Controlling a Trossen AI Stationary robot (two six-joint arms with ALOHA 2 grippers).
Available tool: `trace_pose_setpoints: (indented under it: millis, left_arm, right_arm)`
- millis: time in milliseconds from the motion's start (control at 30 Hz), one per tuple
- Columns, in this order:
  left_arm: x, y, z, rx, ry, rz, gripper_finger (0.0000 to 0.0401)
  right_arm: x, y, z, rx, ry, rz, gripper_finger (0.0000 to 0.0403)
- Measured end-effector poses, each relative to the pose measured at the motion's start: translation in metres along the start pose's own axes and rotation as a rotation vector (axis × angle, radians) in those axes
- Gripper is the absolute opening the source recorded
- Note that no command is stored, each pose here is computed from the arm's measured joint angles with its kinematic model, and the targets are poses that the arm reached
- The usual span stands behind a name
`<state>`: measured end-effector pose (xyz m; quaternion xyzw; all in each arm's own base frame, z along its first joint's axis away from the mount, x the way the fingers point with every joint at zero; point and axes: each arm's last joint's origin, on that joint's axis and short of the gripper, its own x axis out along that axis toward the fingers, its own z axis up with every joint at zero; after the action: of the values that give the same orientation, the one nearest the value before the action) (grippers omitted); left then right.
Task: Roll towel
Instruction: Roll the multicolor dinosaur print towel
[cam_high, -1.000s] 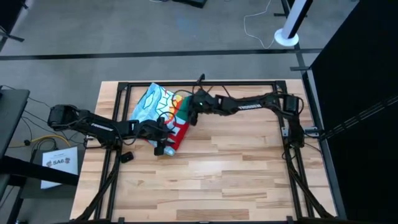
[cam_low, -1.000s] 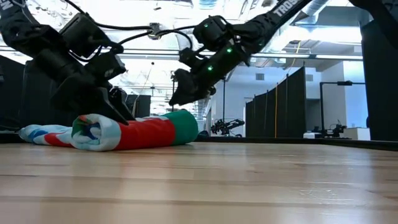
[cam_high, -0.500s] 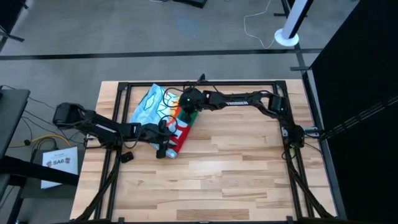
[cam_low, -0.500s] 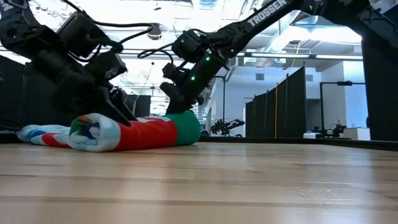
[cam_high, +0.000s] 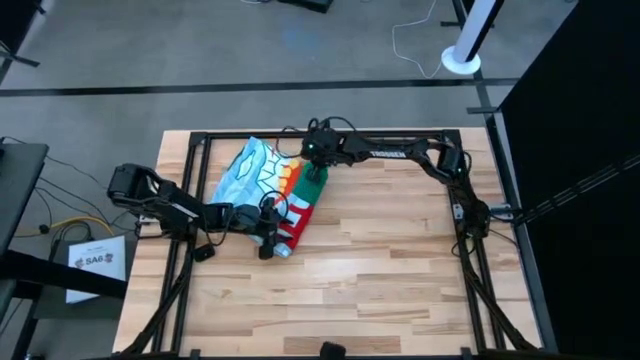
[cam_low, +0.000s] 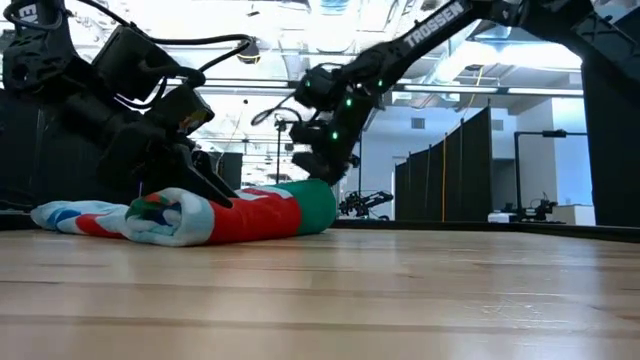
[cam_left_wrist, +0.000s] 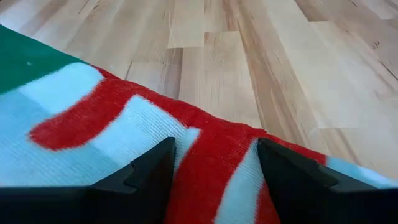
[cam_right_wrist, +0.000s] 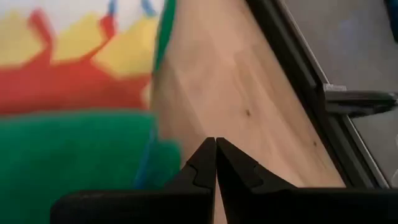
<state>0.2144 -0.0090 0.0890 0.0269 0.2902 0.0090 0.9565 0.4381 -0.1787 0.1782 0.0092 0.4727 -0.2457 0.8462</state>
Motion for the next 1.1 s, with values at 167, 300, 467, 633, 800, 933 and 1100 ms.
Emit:
trace_pose_setpoints:
  millis: [167, 300, 467, 633, 800, 933, 1100]
  left_arm:
    - [0.000, 0.000, 0.001, 0.012, -0.007, 0.000, 0.0213]
    - [0.000, 0.002, 0.001, 0.014, -0.013, 0.001, 0.0213]
    - [0.000, 0.002, 0.001, 0.033, -0.017, 0.003, 0.0213]
    - [0.001, 0.003, 0.001, 0.059, -0.026, 0.010, 0.0213]
    - [0.001, 0.004, 0.001, 0.056, -0.030, 0.013, 0.0213]
    - [0.001, 0.004, 0.002, 0.038, -0.034, 0.016, 0.0213]
    - [0.001, 0.004, 0.002, 0.002, -0.035, 0.022, 0.0213]
  right_arm:
    - [-0.032, 0.029, 0.014, -0.103, -0.092, 0.038, 0.0000]
    - [-0.046, 0.053, 0.012, -0.115, -0.160, 0.052, 0.0000]
    - [-0.054, 0.080, -0.011, -0.090, -0.371, 0.115, 0.0000]
    - [-0.037, 0.116, -0.045, -0.016, -0.579, 0.239, 0.0000]
    - [-0.013, 0.124, -0.047, 0.064, -0.647, 0.251, 0.0000]
    - [-0.003, 0.135, -0.034, 0.051, -0.651, 0.263, 0.0000]
    - [0.008, 0.144, -0.024, -0.007, -0.594, 0.265, 0.0029]
